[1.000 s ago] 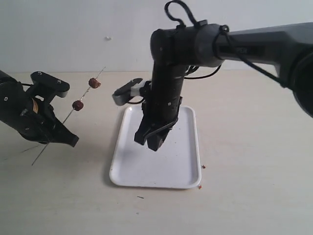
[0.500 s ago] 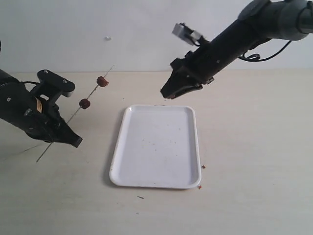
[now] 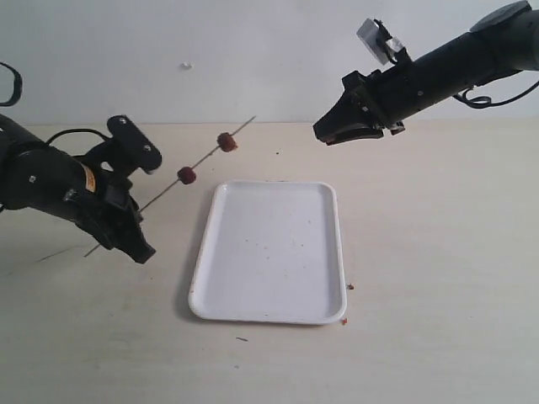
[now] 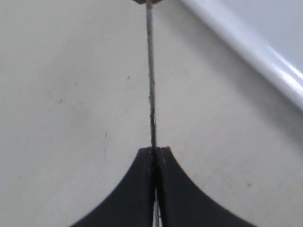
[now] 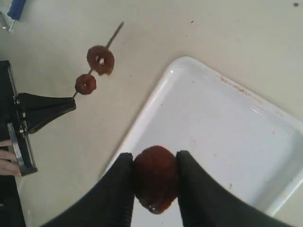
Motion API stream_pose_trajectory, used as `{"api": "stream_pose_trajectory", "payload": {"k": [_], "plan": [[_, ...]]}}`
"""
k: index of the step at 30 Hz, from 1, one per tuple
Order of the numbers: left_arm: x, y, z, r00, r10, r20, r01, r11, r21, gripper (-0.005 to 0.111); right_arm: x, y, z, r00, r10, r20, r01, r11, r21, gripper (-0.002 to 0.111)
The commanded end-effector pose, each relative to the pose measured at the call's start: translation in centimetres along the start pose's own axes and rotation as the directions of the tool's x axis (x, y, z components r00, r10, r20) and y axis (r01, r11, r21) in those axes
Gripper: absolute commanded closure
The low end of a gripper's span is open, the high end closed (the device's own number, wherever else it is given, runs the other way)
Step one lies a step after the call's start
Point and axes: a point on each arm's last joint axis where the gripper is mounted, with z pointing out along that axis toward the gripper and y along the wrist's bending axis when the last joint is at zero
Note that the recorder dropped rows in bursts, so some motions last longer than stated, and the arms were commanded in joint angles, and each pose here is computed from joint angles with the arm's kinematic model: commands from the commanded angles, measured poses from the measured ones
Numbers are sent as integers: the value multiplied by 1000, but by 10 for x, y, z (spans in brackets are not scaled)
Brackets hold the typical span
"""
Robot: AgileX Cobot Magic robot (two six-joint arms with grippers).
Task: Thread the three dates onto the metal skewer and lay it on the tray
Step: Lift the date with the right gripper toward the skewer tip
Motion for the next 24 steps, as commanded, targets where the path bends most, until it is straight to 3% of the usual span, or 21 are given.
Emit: {"api": "stream_pose_trajectory", "payload": {"k": [1, 17, 24], "plan": [[-15, -20, 7, 979, 177, 97, -178, 984, 6, 107, -4, 4, -1, 997, 54, 50, -51, 997, -53, 79], [-15, -25, 21, 975, 173, 137, -176, 984, 10, 107, -5, 6, -1, 995, 86, 60, -82, 994, -66, 79], [-15, -25, 21, 981, 134, 136, -138, 990, 15, 107, -12, 11, -3, 974, 196, 111, -179, 973, -148, 79]]}}
